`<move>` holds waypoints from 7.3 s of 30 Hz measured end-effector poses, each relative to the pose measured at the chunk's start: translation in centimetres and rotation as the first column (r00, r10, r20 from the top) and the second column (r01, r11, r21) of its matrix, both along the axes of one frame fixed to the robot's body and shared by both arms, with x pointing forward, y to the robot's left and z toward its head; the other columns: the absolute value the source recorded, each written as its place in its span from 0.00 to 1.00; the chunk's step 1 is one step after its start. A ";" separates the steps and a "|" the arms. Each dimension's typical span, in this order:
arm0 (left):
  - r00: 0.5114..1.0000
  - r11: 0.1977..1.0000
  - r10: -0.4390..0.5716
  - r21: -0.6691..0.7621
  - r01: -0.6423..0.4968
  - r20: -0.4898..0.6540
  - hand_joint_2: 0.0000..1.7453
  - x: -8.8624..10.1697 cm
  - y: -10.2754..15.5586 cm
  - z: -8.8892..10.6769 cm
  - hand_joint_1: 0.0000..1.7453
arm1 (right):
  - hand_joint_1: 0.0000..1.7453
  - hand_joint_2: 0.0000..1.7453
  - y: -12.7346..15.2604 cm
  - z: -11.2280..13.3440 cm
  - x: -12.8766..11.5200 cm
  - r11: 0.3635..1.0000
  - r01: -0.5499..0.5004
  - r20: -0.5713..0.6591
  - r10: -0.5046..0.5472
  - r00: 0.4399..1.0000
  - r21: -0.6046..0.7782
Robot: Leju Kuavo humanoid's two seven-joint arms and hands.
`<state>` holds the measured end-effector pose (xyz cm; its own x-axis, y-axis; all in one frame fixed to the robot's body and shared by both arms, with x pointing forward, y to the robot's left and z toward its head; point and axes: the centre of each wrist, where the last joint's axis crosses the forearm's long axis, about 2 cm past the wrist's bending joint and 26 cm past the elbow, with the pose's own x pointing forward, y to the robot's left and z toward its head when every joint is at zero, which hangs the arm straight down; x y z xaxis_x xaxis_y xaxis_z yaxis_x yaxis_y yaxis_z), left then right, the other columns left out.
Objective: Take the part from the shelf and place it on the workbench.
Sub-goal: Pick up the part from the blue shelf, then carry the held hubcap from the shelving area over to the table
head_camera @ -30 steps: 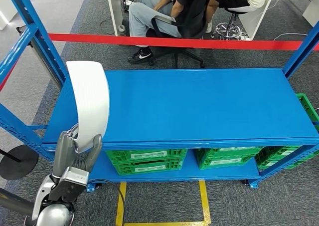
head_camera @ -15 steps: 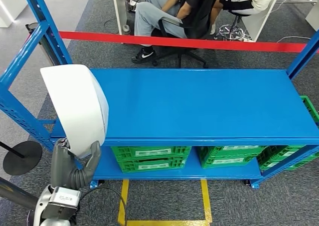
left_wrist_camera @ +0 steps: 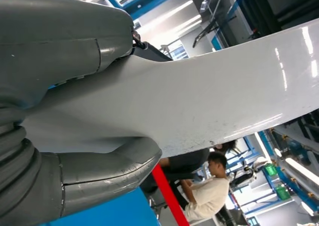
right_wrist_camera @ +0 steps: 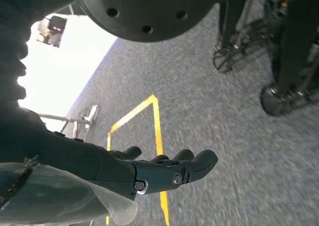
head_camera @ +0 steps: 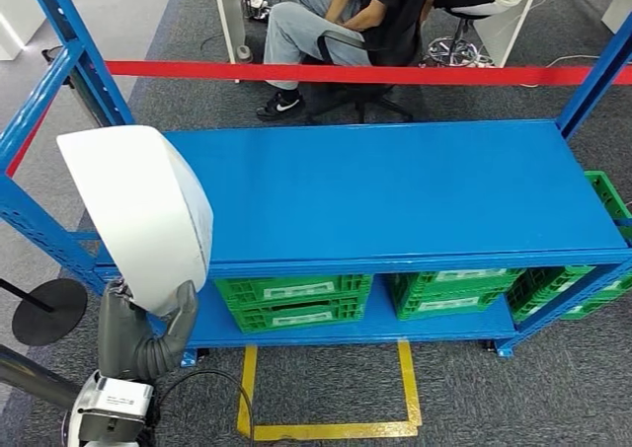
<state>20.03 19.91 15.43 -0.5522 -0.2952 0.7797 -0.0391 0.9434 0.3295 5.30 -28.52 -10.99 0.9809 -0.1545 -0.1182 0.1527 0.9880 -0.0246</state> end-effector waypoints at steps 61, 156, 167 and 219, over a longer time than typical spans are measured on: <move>0.996 0.986 -0.049 -0.160 0.037 -0.074 1.00 1.1 -1.6 -0.8 1.00 | 0.00 1.00 -0.8 -0.1 -0.9 0.993 0.116 -0.004 -0.116 0.993 0.019; 0.983 0.982 -0.164 -0.111 0.155 -0.085 1.00 3.3 0.6 -1.2 1.00 | 0.00 1.00 1.9 0.5 -1.5 0.976 0.217 0.032 -0.217 0.976 -0.008; 0.983 0.982 -0.162 -0.116 0.152 -0.081 1.00 3.3 0.6 -1.1 1.00 | 0.00 1.00 2.0 0.5 -1.7 0.976 0.217 0.027 -0.217 0.976 -0.009; 0.982 0.989 -0.145 -0.028 0.143 -0.119 1.00 3.0 0.3 -1.2 1.00 | 0.00 1.00 1.9 0.9 -2.6 0.987 0.152 0.023 -0.151 0.988 -0.050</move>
